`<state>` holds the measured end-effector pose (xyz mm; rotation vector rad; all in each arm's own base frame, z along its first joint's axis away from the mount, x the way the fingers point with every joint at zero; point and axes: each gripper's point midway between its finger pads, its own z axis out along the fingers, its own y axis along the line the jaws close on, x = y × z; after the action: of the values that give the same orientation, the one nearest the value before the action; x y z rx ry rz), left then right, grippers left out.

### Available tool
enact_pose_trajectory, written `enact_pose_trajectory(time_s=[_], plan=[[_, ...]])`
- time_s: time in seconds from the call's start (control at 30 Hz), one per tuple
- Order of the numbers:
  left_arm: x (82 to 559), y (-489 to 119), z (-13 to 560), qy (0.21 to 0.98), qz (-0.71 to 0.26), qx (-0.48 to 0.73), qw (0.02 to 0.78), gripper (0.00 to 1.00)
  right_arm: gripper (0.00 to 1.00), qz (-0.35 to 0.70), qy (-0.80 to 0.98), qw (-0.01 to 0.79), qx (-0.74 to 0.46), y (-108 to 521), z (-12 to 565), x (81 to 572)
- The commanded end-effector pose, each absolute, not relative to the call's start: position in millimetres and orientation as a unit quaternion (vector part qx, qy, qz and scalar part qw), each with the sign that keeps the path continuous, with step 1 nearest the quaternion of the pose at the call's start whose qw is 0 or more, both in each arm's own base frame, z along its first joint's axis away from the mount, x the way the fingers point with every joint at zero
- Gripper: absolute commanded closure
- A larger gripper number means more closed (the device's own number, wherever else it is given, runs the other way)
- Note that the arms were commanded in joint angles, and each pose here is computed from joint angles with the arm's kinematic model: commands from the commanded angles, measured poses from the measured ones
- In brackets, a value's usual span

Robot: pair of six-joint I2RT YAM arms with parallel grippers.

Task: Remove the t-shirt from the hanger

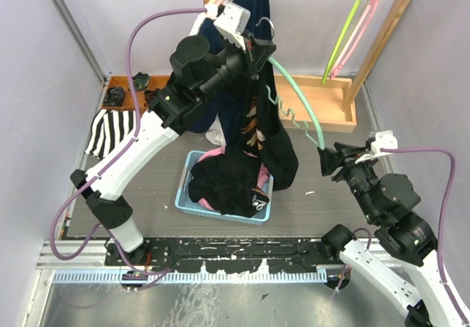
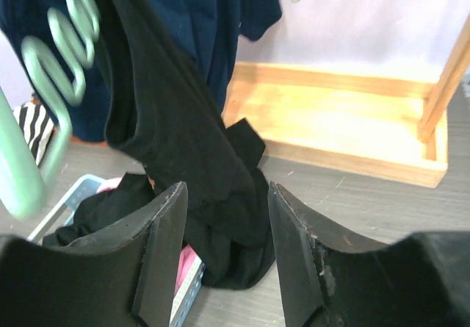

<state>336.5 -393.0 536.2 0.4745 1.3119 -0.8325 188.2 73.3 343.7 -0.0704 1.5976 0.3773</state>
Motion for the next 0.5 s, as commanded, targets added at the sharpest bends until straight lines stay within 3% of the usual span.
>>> enact_pose_trajectory(time_s=[0.0, 0.23, 0.47], plan=[[306.7, -374.3, 575.5, 0.524, -0.396, 0.204, 0.726, 1.00, 0.45, 0.129, 0.674, 0.727, -0.003, 50.9, 399.4, 191.4], [304.3, -376.7, 547.8, 0.545, -0.375, 0.220, 0.717, 1.00, 0.40, 0.113, 0.646, 0.755, -0.007, 45.5, 450.7, 192.8], [314.3, -391.5, 518.3, 0.573, -0.359, 0.234, 0.699, 1.00, 0.37, 0.168, 0.623, 0.761, -0.056, 79.7, 484.4, 198.4]])
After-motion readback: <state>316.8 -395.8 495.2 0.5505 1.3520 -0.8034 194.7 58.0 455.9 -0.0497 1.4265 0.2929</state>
